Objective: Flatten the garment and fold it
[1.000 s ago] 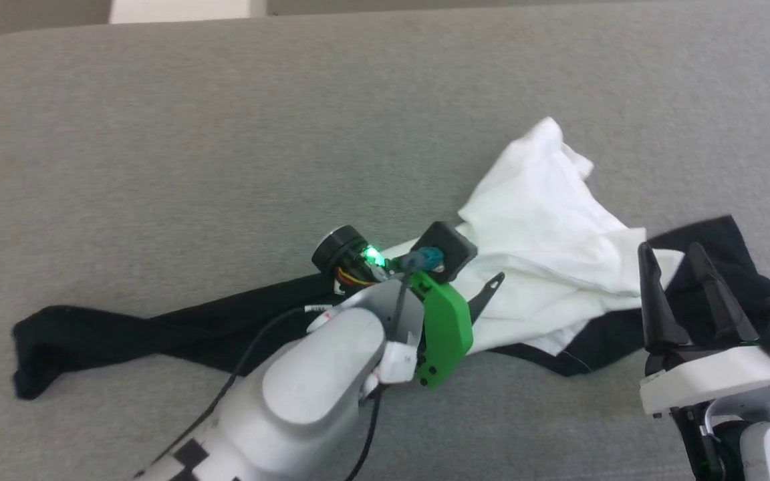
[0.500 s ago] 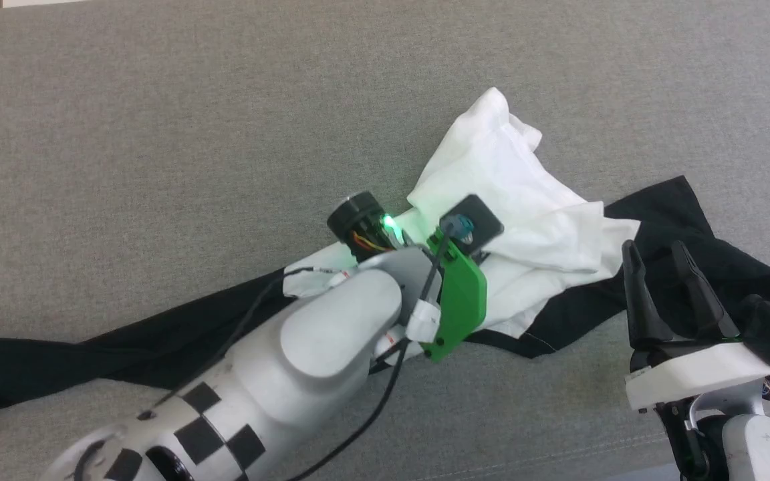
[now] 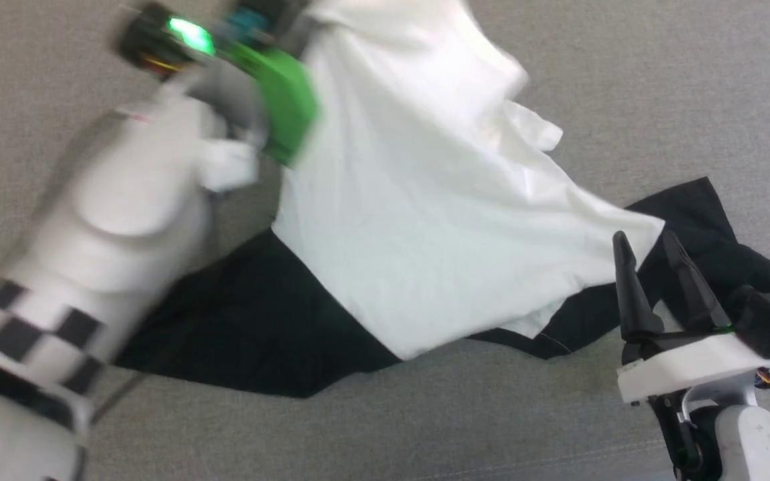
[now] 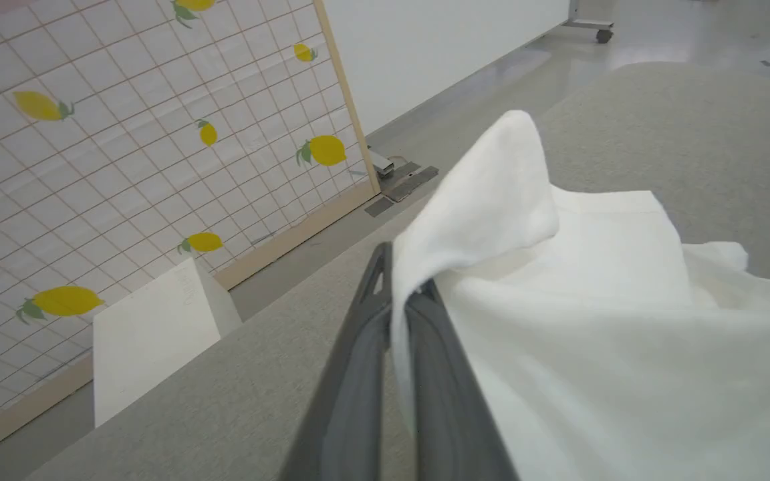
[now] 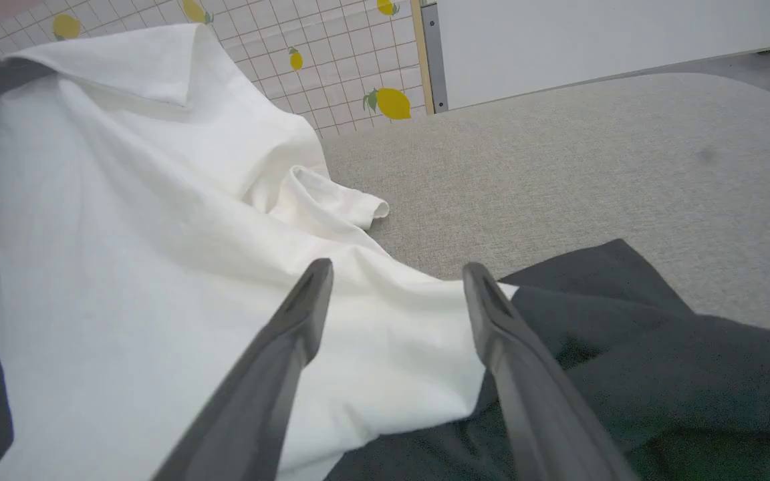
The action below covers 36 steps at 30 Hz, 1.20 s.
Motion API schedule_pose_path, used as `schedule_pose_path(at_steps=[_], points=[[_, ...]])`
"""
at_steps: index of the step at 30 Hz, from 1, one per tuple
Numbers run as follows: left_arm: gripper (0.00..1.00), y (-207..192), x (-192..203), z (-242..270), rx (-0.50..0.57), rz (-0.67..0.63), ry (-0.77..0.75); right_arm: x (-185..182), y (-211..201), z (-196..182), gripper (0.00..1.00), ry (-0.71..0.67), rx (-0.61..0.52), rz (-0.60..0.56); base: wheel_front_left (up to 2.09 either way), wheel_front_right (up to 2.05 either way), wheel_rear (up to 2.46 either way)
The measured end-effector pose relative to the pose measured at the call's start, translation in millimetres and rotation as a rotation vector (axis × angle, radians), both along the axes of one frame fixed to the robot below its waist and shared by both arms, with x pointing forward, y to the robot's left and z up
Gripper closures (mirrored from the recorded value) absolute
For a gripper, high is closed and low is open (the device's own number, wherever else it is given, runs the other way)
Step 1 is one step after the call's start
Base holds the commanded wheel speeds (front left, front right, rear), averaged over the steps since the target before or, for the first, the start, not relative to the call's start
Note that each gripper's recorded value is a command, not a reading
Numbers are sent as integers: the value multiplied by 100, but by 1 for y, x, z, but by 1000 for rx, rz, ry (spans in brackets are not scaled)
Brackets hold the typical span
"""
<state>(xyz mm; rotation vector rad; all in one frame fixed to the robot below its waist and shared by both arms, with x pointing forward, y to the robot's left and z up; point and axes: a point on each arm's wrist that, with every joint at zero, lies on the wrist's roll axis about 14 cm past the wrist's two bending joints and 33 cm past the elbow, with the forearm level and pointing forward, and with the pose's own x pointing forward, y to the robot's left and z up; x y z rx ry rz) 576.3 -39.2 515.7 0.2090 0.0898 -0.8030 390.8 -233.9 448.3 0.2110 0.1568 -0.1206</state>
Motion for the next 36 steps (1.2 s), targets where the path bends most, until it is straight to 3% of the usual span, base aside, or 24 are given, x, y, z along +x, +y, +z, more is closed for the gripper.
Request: schedule_pose_path(at_steps=[8,12,13,14,15,28,31,32,36], points=[[100,134,73,-18,126,399,-58,3,4,-13,0,35,3,12,0,0,0],[100,166,82,-41,78,519,28,6,5,-23,0,62,4,15,0,0,0],[66,167,80,-47,66,529,53,7,5,-24,0,65,5,17,0,0,0],[22,169,76,-55,57,541,83,8,7,-25,0,66,7,21,0,0,0],[0,172,66,-69,51,552,127,12,10,-24,0,60,11,32,0,0,0],[0,188,-10,-68,-285,720,139,27,30,0,0,-3,-4,103,0,0,0],[0,191,-45,-47,-347,749,79,30,43,8,0,-14,-3,143,0,0,0],[0,187,-83,-57,-356,770,113,33,54,14,0,-26,2,174,0,0,0],[0,177,-129,-66,-365,764,169,34,67,19,0,-29,9,214,0,0,0]])
